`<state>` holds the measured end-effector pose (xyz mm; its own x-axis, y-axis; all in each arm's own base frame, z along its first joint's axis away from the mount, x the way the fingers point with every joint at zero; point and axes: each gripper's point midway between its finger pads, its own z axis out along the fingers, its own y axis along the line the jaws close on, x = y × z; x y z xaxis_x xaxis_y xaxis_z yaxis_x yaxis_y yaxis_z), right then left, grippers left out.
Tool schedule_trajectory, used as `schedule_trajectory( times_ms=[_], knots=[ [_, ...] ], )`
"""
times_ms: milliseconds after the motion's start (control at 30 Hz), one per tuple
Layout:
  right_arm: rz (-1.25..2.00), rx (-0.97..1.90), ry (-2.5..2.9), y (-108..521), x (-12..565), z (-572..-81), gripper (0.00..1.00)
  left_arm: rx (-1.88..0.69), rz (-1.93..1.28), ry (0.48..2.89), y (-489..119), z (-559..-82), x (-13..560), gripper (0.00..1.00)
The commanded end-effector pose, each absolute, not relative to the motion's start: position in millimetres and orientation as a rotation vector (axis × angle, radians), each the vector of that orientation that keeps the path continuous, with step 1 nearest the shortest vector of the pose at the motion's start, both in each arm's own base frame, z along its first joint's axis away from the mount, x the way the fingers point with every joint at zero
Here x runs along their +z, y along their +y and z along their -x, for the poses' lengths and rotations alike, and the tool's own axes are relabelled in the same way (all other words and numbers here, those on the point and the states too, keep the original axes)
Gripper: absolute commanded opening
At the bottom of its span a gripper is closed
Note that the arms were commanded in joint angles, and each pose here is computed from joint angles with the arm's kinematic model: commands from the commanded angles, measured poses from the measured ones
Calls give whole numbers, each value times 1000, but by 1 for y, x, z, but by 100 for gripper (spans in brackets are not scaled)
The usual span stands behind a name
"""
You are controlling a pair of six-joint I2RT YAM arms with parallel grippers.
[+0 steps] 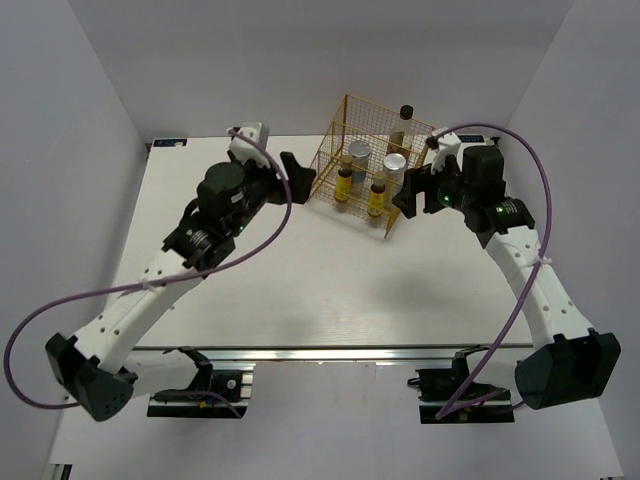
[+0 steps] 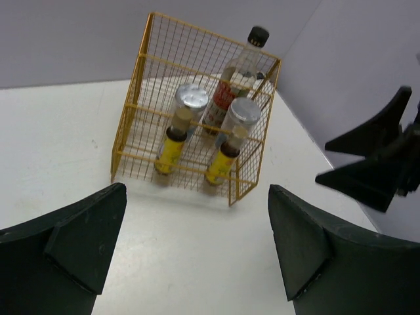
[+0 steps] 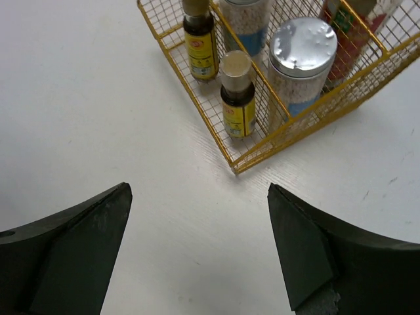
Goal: Organize the condiment bottles
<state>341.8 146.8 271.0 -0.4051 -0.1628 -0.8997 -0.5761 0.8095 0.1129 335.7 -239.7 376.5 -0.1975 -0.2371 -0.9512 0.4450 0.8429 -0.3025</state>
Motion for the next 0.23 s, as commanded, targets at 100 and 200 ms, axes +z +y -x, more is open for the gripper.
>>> schedule_trajectory(
  times_ms=[100, 200],
  knots=[
    [421, 442, 2068, 131, 285, -347, 89, -628, -94, 1752, -214, -303, 333, 98],
    [399, 402, 2058, 126, 287, -352, 90, -633, -64, 1746, -204, -293, 330, 98]
  ],
)
